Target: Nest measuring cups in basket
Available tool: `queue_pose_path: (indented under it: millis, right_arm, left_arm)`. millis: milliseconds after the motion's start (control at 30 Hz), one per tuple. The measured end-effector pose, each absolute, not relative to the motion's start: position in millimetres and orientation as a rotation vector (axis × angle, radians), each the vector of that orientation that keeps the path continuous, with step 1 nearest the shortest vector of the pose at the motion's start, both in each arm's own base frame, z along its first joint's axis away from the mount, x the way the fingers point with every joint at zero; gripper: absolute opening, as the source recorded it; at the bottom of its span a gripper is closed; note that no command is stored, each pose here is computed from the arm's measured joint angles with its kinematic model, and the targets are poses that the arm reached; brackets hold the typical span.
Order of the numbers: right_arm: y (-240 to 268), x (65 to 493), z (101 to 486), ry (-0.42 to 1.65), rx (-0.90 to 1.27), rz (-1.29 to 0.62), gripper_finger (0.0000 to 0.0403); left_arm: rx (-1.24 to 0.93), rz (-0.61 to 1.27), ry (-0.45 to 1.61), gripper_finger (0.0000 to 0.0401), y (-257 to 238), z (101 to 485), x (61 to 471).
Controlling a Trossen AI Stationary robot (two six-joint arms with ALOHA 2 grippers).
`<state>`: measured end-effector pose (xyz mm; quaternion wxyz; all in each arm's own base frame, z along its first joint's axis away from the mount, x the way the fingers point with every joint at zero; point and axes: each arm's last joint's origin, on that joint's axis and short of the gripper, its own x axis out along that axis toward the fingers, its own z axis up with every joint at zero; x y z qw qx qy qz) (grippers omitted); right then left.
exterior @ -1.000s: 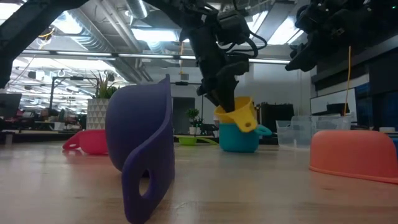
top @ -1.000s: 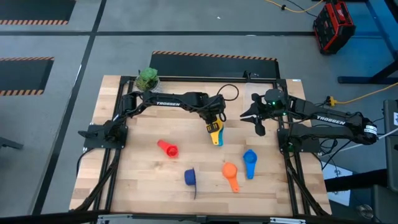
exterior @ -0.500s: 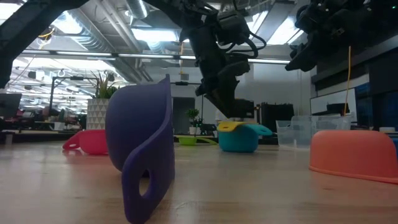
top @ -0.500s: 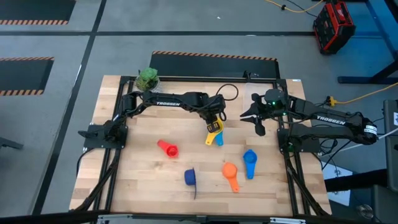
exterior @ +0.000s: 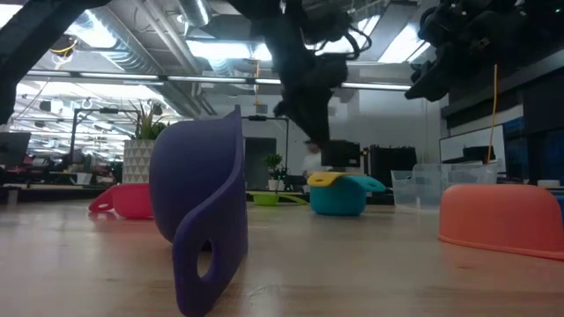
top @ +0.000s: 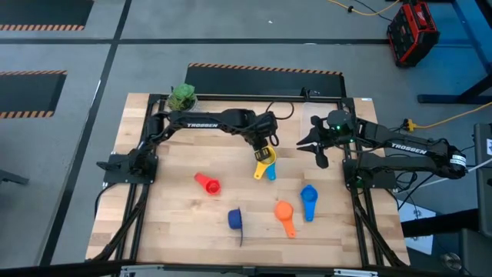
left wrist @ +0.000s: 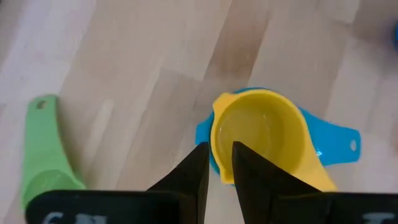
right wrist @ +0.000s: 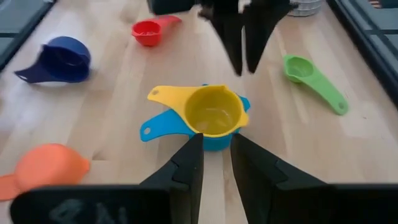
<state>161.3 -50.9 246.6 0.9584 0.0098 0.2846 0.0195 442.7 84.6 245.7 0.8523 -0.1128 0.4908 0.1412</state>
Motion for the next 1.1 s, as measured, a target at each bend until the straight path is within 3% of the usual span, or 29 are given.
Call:
queue_pose_path:
  millis: [367,633,1100]
  right_arm:
    - [-40,169,241,0.594,0.063,0.192,0.0086]
    - [-32,183,227,0.683,0.073,0.255,0.0086]
    - [-31,208,192,0.843,0.113,0.297,0.0086]
  left_arm:
    - [-0.32,0.333,1.211,0.0064,54,255,421]
    - [-0.311,0.412,1.191,0.0064,21,250,427]
    - [-0.316,0.437,1.161,0.0064,-2,196,423]
